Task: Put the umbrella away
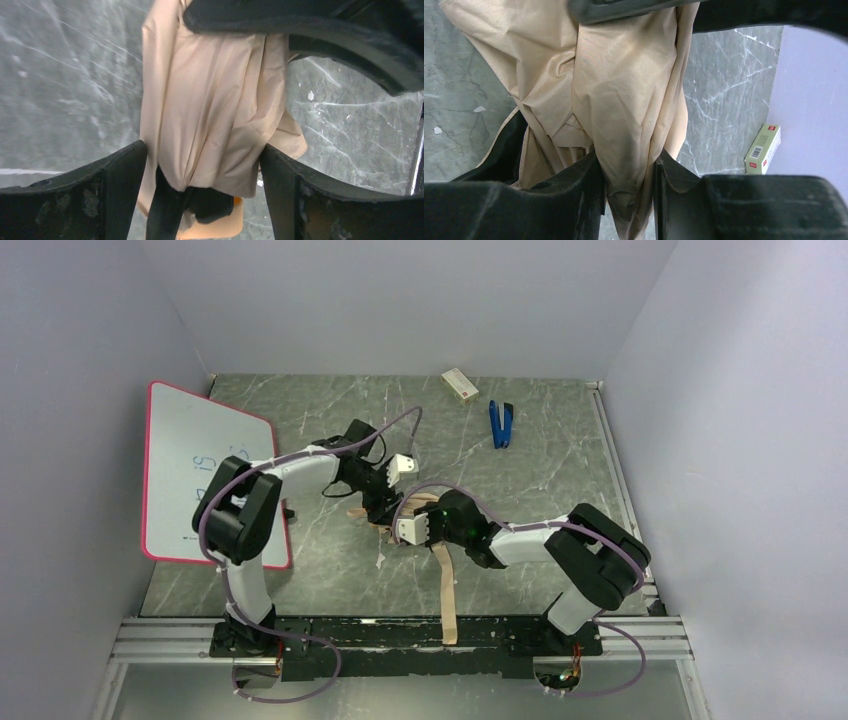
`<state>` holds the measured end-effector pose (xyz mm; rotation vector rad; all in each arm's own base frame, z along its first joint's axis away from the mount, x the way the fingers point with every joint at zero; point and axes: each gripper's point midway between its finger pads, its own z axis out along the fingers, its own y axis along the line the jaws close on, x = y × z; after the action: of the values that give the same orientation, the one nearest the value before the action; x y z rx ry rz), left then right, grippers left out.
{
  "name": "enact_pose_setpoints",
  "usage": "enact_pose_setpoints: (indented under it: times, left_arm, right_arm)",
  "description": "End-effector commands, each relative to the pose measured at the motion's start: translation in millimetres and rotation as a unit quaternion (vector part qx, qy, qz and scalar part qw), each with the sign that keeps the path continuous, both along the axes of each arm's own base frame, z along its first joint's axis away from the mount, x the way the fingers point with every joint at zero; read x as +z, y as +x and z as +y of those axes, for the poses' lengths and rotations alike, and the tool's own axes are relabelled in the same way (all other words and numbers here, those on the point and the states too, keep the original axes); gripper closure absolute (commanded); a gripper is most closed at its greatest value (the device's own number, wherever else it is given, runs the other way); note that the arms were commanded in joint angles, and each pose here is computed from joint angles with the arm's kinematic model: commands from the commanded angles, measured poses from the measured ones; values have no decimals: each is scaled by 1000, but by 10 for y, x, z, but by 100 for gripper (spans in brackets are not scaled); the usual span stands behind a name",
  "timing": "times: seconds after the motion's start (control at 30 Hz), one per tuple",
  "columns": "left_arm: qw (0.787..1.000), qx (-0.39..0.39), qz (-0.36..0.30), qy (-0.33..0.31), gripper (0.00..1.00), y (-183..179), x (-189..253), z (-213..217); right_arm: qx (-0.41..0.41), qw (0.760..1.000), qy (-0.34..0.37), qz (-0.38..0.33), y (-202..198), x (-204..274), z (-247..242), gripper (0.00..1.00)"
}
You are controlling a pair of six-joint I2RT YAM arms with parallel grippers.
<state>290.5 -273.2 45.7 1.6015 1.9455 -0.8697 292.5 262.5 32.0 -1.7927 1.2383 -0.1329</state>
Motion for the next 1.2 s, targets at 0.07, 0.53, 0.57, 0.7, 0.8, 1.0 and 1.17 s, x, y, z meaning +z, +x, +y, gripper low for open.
enact_pose_setpoints:
  times: [0.07, 0.53, 0.57, 0.7, 0.8, 1.0, 1.17]
  left_arm:
    - [999, -17, 29, 39, 15, -76, -259, -25]
    - [993, -22, 1, 114, 59, -173, -539, 61]
    - [992, -22, -4, 125, 69, -194, -564, 96]
    - [988, -12, -35, 149, 95, -186, -564, 128]
    - [988, -8, -40, 151, 95, -185, -550, 132]
    - [986, 6, -44, 159, 95, -131, -572, 143]
    - [983, 12, -50, 175, 95, -86, -627, 186]
  right_arm:
    - [-7, 989, -112, 92, -384, -640, -449, 87]
    - [-4, 992, -91, 87, -386, -594, -300, 87]
    - [-5, 992, -89, 86, -386, -586, -296, 87]
    - [-18, 994, -81, 74, -342, -521, -308, 85]
    - [-25, 995, -67, 69, -322, -426, -286, 70]
    - [-66, 995, 48, 54, -287, 96, -158, 42]
    - [-99, 976, 171, 90, -435, 505, -84, 37]
